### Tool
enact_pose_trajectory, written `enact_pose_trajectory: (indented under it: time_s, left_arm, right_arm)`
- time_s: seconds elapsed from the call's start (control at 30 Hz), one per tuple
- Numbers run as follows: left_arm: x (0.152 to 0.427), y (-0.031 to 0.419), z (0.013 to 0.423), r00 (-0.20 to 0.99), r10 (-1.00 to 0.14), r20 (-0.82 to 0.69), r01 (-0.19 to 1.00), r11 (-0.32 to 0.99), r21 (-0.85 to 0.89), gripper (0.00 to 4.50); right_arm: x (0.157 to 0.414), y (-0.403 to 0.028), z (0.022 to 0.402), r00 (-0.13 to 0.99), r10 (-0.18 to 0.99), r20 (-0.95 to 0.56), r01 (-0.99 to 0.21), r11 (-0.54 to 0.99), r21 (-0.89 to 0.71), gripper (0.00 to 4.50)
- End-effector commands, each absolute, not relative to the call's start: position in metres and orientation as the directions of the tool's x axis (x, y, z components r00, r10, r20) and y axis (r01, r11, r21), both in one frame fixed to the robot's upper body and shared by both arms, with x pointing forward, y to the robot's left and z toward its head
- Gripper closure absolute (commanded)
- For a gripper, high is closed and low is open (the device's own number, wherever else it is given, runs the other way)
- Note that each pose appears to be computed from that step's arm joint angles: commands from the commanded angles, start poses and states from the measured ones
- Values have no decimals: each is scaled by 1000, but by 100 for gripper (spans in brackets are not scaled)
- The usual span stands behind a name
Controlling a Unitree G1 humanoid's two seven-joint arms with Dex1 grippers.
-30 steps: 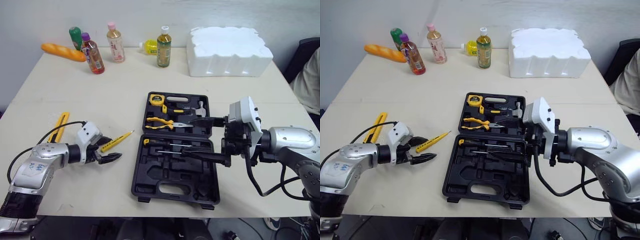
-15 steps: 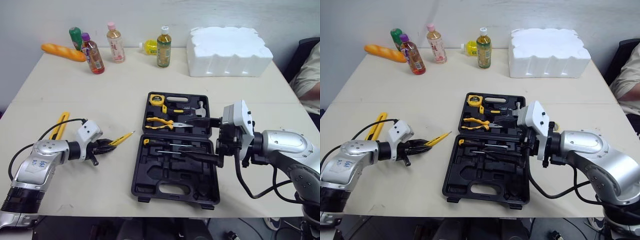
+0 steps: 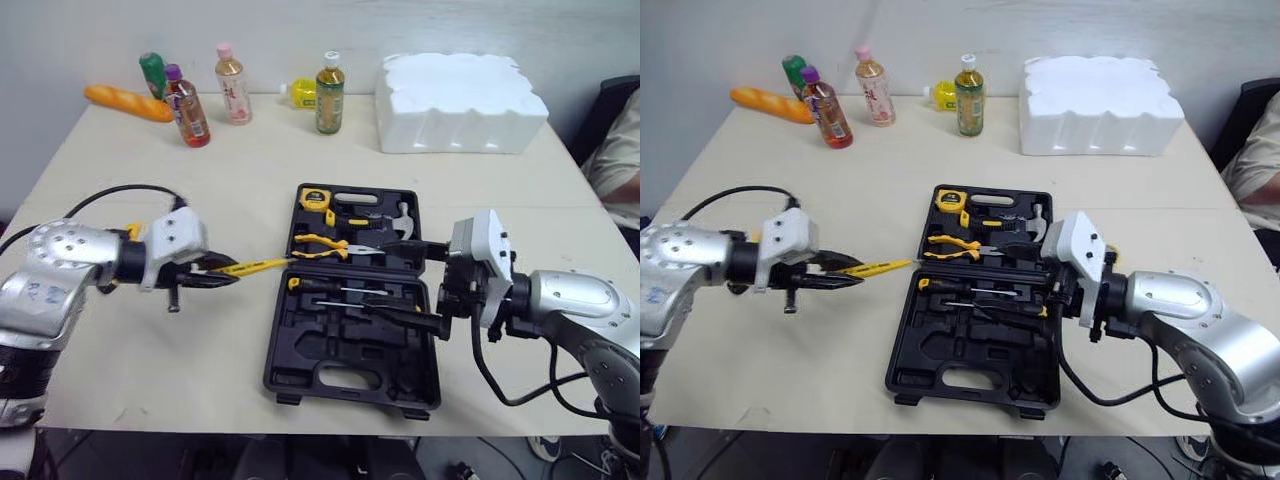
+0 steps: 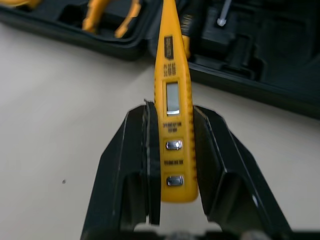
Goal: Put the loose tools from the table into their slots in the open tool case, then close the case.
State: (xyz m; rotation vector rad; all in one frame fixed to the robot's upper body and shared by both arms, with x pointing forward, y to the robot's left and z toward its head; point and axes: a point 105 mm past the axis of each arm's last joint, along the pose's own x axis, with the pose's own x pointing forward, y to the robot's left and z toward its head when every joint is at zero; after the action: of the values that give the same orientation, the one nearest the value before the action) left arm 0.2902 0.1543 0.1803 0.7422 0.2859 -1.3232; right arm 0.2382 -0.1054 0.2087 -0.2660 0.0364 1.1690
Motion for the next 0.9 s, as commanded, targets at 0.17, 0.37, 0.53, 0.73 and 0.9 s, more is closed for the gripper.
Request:
enact_pose_trajectory:
  time_s: [0.17, 0.37, 0.53, 0.73, 0.9]
  left_arm:
    - [299, 121, 169, 173, -743, -647, 933, -87, 350, 394]
    - [295, 104, 150, 104, -746, -658, 936, -150, 318, 394]
    - [300, 94, 141, 129, -748, -651, 945, -107, 310, 394]
    - [295, 86, 132, 106, -747, -657, 945, -131, 301, 394]
    - [290, 81, 131, 87, -748, -658, 943, -151, 297, 394]
  right_arm:
    - [221, -106, 208, 399, 899, -182, -907, 358, -222, 0]
    - [211, -113, 197, 436, 871, -227, -897, 399, -192, 0]
    - [208, -120, 190, 466, 846, -258, -884, 432, -180, 0]
    - [206, -120, 187, 478, 841, -253, -878, 451, -160, 0]
    - [204, -122, 183, 483, 835, -264, -876, 461, -145, 0]
